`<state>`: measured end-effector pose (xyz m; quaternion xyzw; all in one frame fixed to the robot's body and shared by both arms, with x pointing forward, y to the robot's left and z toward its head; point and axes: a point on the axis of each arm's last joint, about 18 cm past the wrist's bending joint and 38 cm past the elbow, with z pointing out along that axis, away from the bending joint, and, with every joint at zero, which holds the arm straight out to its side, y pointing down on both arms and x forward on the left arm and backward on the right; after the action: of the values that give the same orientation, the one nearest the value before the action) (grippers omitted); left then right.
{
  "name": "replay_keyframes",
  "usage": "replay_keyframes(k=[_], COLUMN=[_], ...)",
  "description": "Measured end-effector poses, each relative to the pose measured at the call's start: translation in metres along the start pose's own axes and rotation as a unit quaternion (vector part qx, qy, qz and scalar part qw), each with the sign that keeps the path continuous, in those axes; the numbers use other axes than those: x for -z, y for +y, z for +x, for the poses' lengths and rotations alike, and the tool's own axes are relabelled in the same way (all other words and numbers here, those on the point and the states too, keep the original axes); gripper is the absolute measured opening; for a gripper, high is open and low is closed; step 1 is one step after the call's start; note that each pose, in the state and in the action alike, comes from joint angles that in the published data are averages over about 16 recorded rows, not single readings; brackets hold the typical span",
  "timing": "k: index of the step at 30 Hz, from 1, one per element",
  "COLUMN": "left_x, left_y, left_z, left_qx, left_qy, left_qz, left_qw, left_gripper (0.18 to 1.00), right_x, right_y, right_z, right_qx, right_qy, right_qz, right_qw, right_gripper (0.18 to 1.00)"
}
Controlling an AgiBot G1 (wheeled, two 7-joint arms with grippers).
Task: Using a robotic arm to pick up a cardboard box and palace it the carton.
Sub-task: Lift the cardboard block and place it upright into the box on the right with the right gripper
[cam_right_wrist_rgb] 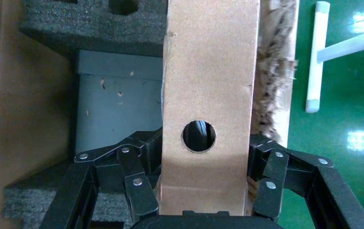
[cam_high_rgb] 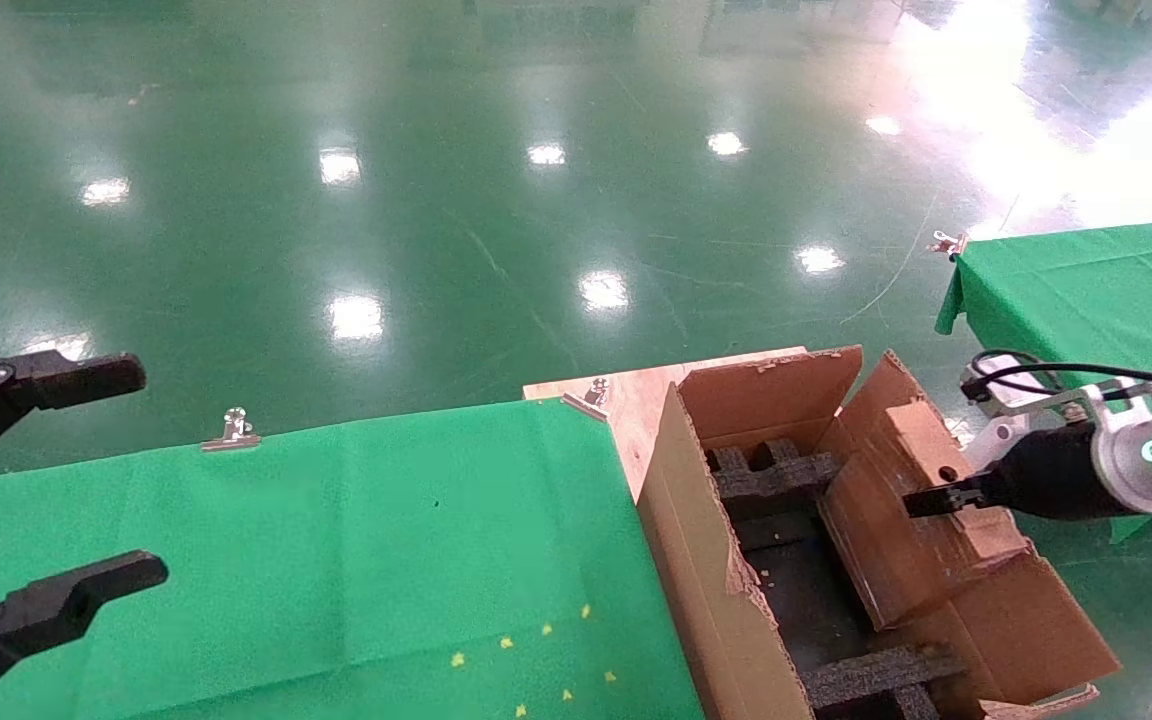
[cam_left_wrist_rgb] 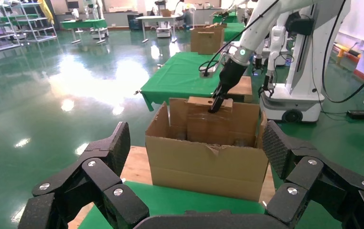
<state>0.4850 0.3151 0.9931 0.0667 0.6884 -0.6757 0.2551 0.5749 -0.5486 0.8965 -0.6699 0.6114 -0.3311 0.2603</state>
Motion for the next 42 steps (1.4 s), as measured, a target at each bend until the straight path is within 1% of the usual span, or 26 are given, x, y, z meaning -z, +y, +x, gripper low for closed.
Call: replay_keyframes(k=[27, 34, 42], left_x=[0.000, 0.000, 0.000], left_y=[0.000, 0.000, 0.000], left_z=[0.000, 0.000, 0.000], left_qx=[0.000, 0.000, 0.000], left_qy=[0.000, 0.000, 0.000], left_qz=[0.000, 0.000, 0.000], left_qw=[1.0000, 1.0000, 1.0000], left_gripper=[1.001, 1.001, 1.001], right_x=[-0.090, -0.103, -0.109], right_y=[0.023, 0.027, 0.028], right_z=[-0.025, -0.029, -0.031], right_qx=[0.019, 0.025, 0.027], right_qy=[0.007, 0.005, 0.002], right_qz=[-0.052, -0.062, -0.066], right_qw=[0.998, 0.998, 0.997], right_gripper=[0.278, 0.275, 0.273])
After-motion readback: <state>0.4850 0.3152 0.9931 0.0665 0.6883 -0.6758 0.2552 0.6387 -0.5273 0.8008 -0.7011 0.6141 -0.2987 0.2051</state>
